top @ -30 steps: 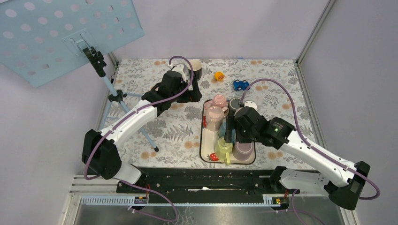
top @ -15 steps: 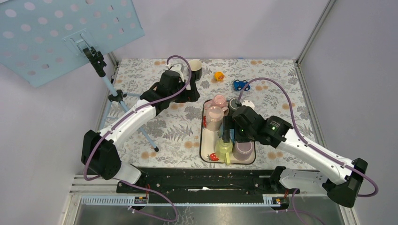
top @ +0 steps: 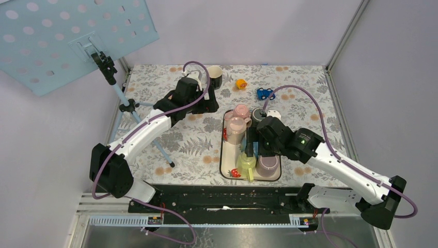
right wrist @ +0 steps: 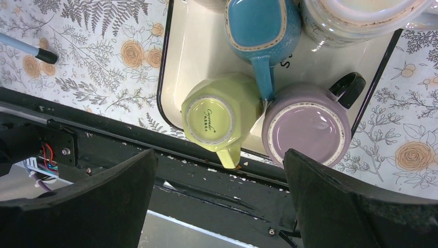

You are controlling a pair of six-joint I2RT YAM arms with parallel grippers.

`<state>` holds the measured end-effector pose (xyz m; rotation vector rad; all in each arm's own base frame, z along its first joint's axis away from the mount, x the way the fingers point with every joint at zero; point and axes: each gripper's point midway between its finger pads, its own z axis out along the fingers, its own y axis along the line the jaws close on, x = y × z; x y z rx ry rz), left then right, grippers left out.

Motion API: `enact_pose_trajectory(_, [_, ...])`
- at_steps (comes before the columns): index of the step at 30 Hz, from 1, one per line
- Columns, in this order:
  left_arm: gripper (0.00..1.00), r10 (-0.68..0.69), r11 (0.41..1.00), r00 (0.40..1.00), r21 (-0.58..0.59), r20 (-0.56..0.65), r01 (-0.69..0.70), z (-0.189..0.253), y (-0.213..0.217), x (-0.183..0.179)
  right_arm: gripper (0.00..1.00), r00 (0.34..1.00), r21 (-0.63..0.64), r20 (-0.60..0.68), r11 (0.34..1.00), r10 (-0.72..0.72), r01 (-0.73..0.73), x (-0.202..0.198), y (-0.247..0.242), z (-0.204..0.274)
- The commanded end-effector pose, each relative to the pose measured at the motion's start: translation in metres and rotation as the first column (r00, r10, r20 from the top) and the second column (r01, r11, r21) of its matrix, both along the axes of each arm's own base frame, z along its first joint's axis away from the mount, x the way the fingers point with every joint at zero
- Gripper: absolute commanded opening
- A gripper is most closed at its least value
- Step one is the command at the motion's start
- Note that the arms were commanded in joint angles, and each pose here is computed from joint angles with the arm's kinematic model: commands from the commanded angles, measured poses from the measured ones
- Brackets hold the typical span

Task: Turn the mug right side up
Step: Turn over the cup on the tray.

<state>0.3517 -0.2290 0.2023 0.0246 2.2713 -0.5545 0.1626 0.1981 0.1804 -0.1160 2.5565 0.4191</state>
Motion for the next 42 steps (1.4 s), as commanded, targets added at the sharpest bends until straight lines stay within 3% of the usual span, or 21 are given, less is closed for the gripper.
enact_pose_trajectory(1, [0.99,0.015,0.999,0.998,-0.033,0.060,-0.013,0.026,0.000,0.005,1.00,0.999,-0.004,0.042,1.000,-0.012,0.012,0.002,-0.005,0.010])
enact_pose_trajectory(17, [0.99,0.003,0.999,0.999,-0.042,0.047,-0.001,0.027,0.002,-0.006,1.00,0.999,-0.005,0.050,1.000,-0.017,0.017,0.004,-0.003,0.017])
enact_pose_trajectory(25, [0.99,-0.046,0.995,0.998,-0.088,0.043,0.049,0.033,0.002,-0.028,1.00,1.000,-0.030,0.030,1.000,-0.004,0.005,0.004,0.008,0.013])
enact_pose_trajectory(42, [0.99,-0.115,0.981,0.992,-0.150,0.054,0.122,0.034,0.004,-0.063,1.00,0.998,-0.175,-0.003,0.983,0.061,-0.060,0.000,0.025,-0.026])
